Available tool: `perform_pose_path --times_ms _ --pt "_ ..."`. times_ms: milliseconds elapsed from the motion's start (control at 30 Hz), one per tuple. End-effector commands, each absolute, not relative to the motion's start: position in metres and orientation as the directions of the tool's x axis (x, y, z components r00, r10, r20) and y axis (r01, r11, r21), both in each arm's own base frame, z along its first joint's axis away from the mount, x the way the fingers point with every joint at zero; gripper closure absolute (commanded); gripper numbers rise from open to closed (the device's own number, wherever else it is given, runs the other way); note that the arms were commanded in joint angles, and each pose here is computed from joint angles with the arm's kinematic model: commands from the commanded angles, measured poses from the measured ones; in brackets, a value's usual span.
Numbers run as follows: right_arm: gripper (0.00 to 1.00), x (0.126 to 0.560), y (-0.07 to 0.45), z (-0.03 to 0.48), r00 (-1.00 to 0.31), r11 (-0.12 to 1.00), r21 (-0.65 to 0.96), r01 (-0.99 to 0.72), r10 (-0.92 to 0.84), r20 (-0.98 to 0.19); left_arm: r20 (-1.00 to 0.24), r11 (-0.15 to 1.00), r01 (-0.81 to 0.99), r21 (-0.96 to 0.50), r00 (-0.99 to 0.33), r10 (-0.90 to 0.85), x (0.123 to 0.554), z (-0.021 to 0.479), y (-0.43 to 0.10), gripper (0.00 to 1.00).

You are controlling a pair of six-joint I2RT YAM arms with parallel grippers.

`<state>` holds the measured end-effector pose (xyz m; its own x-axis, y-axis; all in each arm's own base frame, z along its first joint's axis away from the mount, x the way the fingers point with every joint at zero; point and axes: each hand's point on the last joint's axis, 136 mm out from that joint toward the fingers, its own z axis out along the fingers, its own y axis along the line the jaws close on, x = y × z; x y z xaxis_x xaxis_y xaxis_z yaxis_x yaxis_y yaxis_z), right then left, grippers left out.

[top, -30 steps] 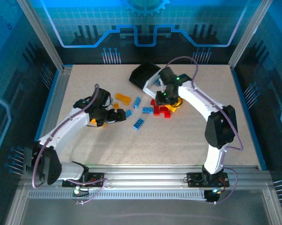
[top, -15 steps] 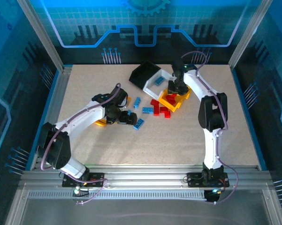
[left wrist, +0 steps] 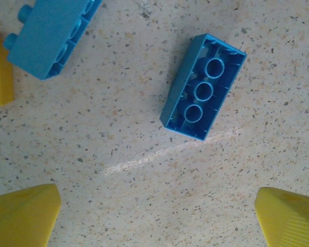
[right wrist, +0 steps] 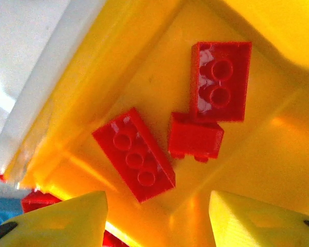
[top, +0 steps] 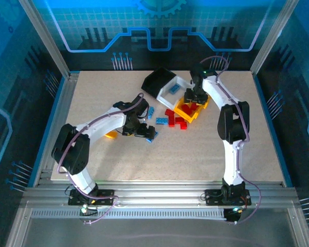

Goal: Sort the legos into containers by color

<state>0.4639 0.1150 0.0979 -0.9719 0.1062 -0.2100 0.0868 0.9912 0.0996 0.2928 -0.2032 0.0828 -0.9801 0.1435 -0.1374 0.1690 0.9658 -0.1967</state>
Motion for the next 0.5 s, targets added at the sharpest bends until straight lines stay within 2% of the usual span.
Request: perform_pose_path --times_ms 0,200,467 --pt "0.42 0.444 0.121 0.147 -0.952 0.987 0.143 0.072 0.110 -0.285 -0.149 0.958 0.209 -0.195 -0.972 0.182 0.300 0.083 -0.215 0.05" --pt "0.40 0.386 0.144 0.155 -0.960 0.985 0.171 0.007 0.054 -0.274 -0.141 0.951 0.244 -0.189 -0.965 0.220 0.305 0.072 -0.227 0.10" --pt "0.39 0.316 0.142 0.153 -0.968 0.965 0.260 0.044 0.106 -0.228 -0.119 0.943 0.303 -0.134 -0.950 0.288 0.322 0.047 -0.235 0.15"
